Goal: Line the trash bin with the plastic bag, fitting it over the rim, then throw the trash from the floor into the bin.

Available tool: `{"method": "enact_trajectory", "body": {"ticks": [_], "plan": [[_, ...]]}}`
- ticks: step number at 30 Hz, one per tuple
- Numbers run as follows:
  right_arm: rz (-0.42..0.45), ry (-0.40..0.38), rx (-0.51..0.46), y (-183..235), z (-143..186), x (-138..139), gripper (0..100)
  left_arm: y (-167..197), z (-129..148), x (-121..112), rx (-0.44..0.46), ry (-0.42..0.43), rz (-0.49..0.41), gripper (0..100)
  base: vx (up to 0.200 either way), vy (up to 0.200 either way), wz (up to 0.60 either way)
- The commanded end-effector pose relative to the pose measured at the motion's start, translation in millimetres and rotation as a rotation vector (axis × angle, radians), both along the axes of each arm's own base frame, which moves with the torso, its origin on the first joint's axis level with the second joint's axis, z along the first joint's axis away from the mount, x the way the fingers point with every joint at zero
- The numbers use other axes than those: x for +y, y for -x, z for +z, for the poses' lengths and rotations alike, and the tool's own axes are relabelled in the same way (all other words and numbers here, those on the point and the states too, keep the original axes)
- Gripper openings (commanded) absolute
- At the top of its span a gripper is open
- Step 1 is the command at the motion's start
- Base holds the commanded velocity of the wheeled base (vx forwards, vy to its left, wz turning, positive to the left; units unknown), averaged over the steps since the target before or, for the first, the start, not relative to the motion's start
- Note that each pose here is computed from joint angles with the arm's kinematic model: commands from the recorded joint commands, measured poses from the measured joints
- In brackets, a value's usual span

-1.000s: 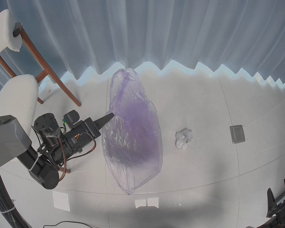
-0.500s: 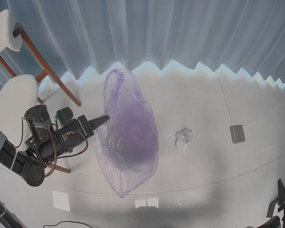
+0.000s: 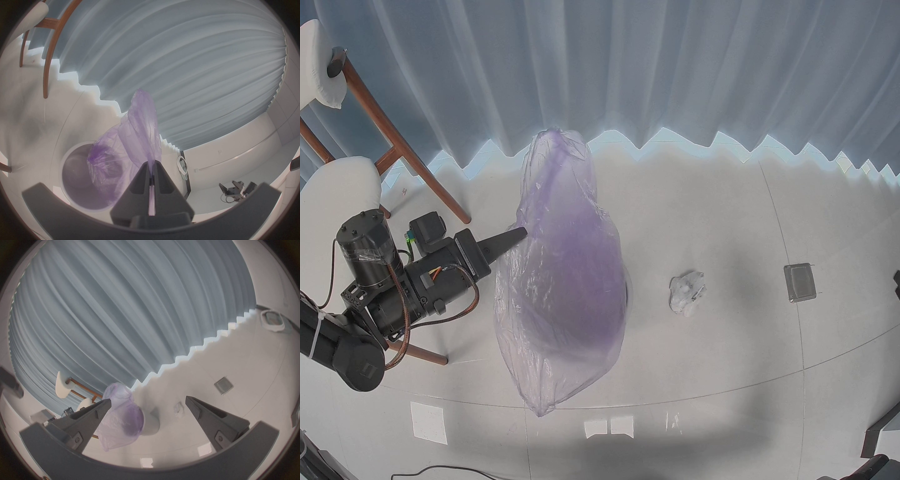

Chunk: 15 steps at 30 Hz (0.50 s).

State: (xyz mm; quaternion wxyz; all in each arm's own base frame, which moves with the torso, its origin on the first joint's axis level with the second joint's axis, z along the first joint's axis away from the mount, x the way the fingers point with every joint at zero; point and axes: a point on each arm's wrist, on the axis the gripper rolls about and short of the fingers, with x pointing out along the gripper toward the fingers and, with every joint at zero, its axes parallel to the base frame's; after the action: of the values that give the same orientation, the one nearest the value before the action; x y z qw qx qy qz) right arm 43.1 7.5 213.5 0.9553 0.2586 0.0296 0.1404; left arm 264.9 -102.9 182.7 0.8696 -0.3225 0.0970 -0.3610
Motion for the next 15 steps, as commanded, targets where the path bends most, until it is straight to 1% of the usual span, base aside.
{"method": "enact_trajectory", "body": {"ticks": [1,2,3,4,5,6,7,8,10,12,15], "plan": [[0.193,-0.115,0.333,-121,-2,24,100,5,11,-1,-0.039,0.013,-0.013,0,0.0,0.0,0.0],[0.239,-0.1,0.397,-131,-14,35,100,5,11,-1,-0.042,0.014,-0.013,0,0.0,0.0,0.0],[0.266,-0.091,0.434,-136,-21,42,100,5,11,-2,-0.041,0.016,-0.015,0,0.0,0.0,0.0],[0.274,-0.088,0.445,-137,-23,44,100,5,11,-2,-0.041,0.016,-0.015,0,0.0,0.0,0.0],[0.315,-0.071,0.507,-146,-35,56,100,5,12,-1,-0.044,0.016,-0.016,0,0.0,0.0,0.0],[0.334,-0.061,0.534,-151,-40,62,100,6,12,-2,-0.044,0.016,-0.018,0,0.0,0.0,0.0],[0.334,-0.061,0.534,-151,-40,62,100,6,12,-2,-0.044,0.016,-0.018,0,0.0,0.0,0.0],[0.375,-0.044,0.572,-159,-51,75,100,7,12,-3,-0.046,0.017,-0.024,0,0.0,0.0,0.0],[0.401,-0.033,0.588,-163,-58,84,100,7,12,-4,-0.044,0.017,-0.028,0,0.0,0.0,0.0],[0.457,-0.007,0.605,-167,-70,101,100,8,12,-5,-0.043,0.016,-0.03,0,0.0,0.0,0.0],[0.505,0.009,0.596,-170,-78,117,100,8,12,-5,-0.042,0.017,-0.032,0,0.0,0.0,0.0]]}}
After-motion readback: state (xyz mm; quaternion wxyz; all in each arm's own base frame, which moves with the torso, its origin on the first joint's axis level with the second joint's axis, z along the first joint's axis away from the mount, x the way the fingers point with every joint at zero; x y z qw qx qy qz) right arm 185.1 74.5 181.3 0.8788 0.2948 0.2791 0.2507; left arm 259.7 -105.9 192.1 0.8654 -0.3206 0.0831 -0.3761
